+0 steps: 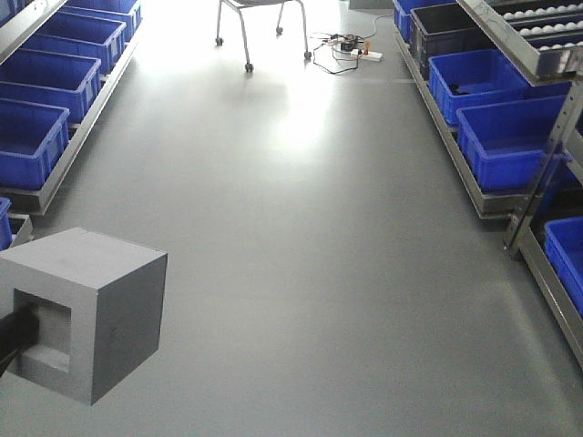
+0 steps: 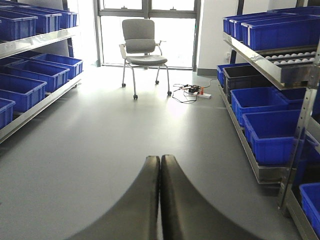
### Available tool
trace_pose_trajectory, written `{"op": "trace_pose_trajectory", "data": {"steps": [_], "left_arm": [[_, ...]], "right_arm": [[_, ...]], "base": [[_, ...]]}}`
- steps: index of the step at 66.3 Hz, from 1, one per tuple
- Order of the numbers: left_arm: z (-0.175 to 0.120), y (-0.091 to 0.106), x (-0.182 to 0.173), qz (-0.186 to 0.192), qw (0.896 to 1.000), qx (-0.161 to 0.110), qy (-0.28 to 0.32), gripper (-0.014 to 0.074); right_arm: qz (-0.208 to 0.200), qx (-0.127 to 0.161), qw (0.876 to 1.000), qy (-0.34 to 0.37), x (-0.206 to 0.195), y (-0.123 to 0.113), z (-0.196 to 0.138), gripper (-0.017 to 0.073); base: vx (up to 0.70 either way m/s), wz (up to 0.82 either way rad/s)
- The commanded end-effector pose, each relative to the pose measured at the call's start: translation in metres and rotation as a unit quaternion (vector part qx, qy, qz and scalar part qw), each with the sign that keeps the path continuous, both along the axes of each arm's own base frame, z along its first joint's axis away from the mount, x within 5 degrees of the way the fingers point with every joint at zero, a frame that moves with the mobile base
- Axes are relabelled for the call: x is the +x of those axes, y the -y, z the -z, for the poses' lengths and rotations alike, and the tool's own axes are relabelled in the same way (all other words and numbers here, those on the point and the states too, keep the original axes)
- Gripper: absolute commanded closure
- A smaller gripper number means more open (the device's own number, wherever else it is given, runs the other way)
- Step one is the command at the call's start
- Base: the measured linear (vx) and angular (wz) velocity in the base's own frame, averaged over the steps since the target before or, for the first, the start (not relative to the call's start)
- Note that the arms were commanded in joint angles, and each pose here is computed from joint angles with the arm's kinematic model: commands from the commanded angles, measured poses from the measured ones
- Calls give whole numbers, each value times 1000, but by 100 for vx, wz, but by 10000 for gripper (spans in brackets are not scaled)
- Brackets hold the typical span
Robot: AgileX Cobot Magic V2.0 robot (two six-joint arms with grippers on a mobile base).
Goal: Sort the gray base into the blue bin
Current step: 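Drive the base down the aisle carrying the block in the left gripper, then turn the base toward the shelf and stop over the empty blue bin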
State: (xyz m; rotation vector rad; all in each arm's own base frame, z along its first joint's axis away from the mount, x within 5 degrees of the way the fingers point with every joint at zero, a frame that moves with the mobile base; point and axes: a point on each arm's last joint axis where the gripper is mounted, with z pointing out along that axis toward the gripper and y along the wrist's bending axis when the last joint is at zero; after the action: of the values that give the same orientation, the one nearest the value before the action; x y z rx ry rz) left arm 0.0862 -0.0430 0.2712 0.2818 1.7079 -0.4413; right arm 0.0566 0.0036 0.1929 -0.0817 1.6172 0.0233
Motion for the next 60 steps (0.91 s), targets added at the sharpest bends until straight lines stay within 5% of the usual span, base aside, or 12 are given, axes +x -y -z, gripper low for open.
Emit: {"op": "trace_pose_trajectory", "data": {"steps": [1,60], "left_arm": [[-21,3,-1,14,998,-35,58,599],[-21,3,-1,14,998,-35,58,599]], "right_arm": [[2,-6,999,38,0,0,-3,568],[2,-6,999,38,0,0,-3,568]], "base": [[46,3],[44,5]]}}
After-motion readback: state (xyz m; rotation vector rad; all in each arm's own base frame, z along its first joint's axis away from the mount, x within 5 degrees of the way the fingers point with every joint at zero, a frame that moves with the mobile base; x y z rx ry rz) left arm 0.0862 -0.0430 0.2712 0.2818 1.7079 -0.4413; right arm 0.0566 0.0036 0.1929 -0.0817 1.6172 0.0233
